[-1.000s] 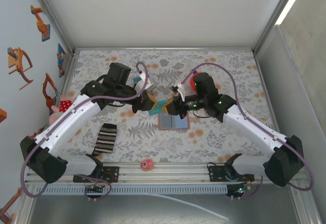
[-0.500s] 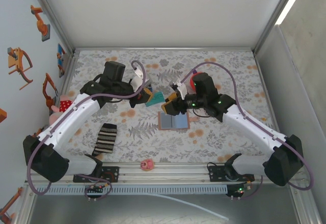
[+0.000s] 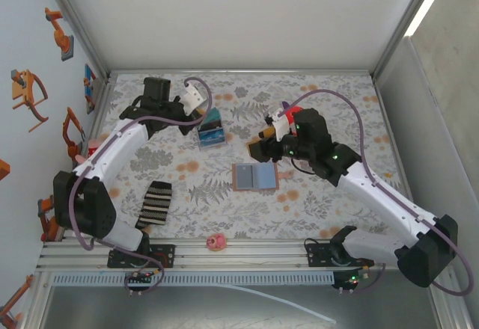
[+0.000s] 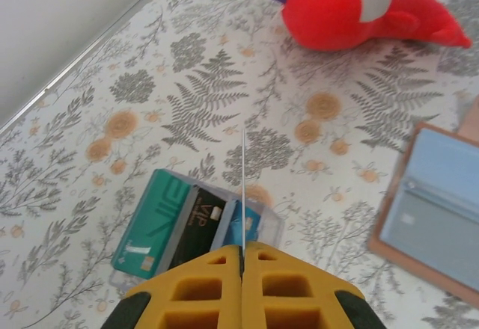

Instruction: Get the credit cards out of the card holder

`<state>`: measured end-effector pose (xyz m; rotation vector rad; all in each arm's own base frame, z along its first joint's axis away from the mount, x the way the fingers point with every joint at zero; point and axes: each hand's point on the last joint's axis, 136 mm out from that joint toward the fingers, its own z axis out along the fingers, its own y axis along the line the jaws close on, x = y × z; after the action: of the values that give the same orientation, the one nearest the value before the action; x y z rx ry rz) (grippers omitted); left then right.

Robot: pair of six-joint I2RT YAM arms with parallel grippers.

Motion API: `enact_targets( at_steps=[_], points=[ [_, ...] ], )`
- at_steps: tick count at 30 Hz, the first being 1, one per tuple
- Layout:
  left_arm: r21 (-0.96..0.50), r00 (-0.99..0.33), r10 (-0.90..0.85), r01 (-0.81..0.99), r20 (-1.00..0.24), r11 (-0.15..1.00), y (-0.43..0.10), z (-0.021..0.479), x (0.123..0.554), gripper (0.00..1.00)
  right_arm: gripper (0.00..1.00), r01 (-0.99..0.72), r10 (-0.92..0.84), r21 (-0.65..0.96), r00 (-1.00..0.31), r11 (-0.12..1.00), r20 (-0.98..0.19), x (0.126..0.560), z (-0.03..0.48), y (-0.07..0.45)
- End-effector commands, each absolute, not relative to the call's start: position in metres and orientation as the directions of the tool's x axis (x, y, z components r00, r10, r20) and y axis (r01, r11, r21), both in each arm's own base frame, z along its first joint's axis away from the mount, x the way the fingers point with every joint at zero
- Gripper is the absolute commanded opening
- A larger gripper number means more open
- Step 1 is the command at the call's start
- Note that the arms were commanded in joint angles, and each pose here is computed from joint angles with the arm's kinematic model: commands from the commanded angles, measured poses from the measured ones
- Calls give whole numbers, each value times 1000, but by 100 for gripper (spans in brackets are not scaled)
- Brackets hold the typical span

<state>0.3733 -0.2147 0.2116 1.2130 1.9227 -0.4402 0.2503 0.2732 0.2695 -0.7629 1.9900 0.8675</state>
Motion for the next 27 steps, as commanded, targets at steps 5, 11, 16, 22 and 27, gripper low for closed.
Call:
enact_targets(
  at_steps=[5,11,16,22,27],
  points=[
    [231,-115,632,869,-767,438,-208,208,416,0,71,-635,-99,271,-484,723,-870,266,274,244],
    [222,-103,652,891,-751,396,-209,185,433,0,81,-568,-47,265,-475,779,-879,272,276,229],
    [211,-84,668,913,-739,348,-214,166,442,0,84,-545,-21,267,-464,795,-886,274,279,223],
    [202,-70,685,929,-725,309,-217,150,448,0,86,-529,1,269,-452,805,-892,274,281,219],
    [177,-79,700,942,-710,285,-217,138,451,0,86,-532,5,272,-449,802,-894,274,283,219]
  ],
)
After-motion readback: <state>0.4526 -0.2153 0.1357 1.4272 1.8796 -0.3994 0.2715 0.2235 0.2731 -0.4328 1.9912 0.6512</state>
